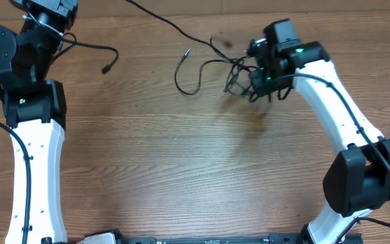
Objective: Untangle cables
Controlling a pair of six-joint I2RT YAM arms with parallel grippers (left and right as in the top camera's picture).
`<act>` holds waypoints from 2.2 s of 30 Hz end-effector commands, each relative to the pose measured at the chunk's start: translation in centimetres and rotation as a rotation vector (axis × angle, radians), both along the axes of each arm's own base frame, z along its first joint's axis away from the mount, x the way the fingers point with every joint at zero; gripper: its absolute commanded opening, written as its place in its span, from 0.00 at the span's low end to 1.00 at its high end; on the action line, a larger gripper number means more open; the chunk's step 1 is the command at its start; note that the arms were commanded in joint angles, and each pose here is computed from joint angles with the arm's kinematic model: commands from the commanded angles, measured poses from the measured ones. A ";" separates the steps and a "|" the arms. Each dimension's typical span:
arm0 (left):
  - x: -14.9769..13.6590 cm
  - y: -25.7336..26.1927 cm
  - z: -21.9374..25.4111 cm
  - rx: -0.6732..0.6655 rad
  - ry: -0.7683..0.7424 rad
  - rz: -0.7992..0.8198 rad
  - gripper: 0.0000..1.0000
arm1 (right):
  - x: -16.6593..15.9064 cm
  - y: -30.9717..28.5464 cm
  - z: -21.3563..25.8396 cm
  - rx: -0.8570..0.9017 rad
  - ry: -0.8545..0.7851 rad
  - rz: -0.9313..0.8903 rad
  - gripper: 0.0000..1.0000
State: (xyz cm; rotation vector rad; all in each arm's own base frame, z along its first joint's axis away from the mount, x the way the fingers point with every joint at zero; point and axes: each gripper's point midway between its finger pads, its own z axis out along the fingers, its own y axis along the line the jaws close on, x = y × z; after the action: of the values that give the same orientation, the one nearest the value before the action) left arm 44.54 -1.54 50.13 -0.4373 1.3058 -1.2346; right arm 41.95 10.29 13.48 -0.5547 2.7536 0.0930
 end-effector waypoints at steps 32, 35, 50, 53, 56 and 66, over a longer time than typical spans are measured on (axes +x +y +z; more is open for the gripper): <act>-2.2 6.0 3.1 0.438 -0.138 0.353 0.04 | 1.6 -4.0 2.2 0.497 0.065 -0.282 0.79; -1.8 8.4 1.2 0.580 0.013 0.487 0.04 | 1.0 -1.2 2.2 0.494 0.082 -0.221 0.80; -1.7 24.8 4.2 0.881 0.185 1.104 0.06 | -0.3 4.2 2.3 0.501 0.124 -0.140 0.79; -0.3 27.6 4.4 0.874 0.199 1.184 0.06 | -0.2 4.3 2.3 0.507 0.122 -0.151 0.79; 1.7 30.2 2.9 0.884 0.258 1.248 0.06 | 0.3 4.4 2.6 0.528 0.119 -0.198 0.79; 10.6 32.6 -20.5 0.825 0.744 0.870 0.06 | 0.2 5.3 2.6 0.527 0.114 -0.176 0.79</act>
State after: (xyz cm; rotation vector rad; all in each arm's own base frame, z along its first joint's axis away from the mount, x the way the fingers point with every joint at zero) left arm 52.93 30.83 37.32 -0.6960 1.6543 0.3653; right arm 42.32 15.21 16.14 -0.1648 2.7049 0.7873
